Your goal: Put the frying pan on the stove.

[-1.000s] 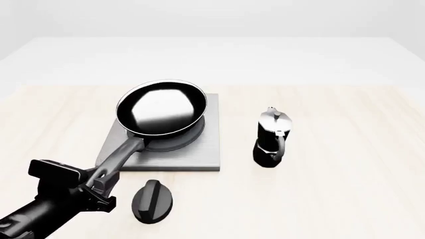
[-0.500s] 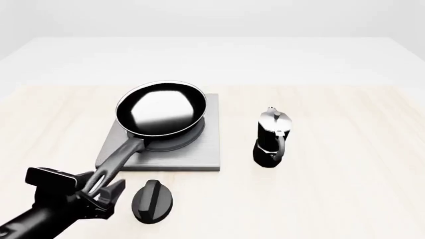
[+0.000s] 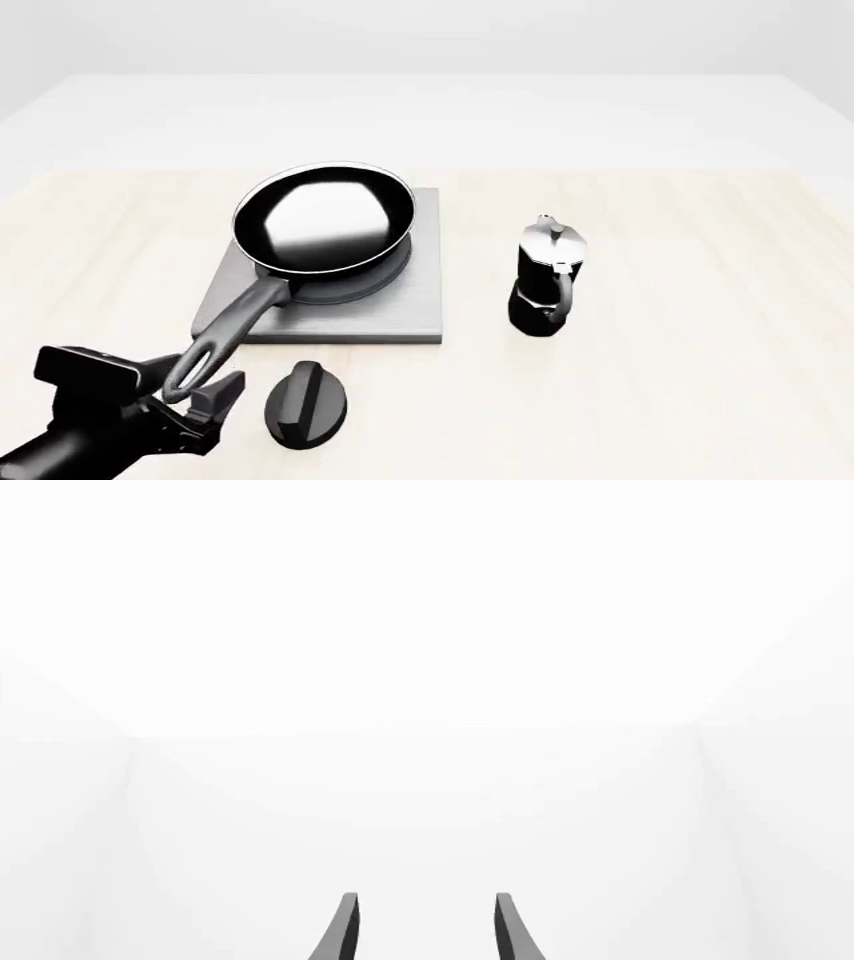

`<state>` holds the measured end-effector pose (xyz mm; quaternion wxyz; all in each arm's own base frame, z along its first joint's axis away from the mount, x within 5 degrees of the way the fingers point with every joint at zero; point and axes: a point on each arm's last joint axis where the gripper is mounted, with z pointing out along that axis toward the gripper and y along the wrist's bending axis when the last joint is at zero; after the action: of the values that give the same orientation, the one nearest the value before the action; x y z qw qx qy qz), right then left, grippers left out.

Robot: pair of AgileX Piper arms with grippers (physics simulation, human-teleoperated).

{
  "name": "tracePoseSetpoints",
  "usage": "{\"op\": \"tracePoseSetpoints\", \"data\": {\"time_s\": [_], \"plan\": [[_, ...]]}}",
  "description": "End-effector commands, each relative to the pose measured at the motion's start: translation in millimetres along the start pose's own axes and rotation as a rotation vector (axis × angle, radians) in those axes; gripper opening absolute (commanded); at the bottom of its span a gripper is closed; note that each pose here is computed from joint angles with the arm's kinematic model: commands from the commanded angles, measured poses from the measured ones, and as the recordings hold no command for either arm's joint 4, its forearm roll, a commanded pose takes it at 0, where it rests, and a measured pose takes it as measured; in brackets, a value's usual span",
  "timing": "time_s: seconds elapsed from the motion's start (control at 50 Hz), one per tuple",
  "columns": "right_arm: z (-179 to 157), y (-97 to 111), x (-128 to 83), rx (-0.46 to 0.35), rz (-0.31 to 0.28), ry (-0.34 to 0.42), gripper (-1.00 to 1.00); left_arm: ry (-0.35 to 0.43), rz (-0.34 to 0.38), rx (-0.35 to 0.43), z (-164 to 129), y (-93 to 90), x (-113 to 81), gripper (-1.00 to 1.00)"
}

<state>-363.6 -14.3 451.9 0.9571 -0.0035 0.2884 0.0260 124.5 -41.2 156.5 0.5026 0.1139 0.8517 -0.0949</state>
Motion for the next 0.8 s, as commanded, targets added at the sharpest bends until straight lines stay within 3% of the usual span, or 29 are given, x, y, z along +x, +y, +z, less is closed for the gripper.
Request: {"op": "tracePoseSetpoints", "data": {"time_s": [0.02, 0.5, 0.8], "plan": [[1, -1, 0, -0.001, 0.002, 0.001, 1.0, -0.008, 0.008, -0.007, -16, 0.6, -5.4, 1.0], [-2, -1, -1, -0.002, 0.009, -0.004, 1.0, -0.079, 0.056, -0.001, -53, -1.4, -33.3, 1.0], [-2, -2, -1, -0.003, 0.008, -0.004, 1.0, -0.227, 0.143, -0.051, -104, -0.6, -83.4, 1.0]]}}
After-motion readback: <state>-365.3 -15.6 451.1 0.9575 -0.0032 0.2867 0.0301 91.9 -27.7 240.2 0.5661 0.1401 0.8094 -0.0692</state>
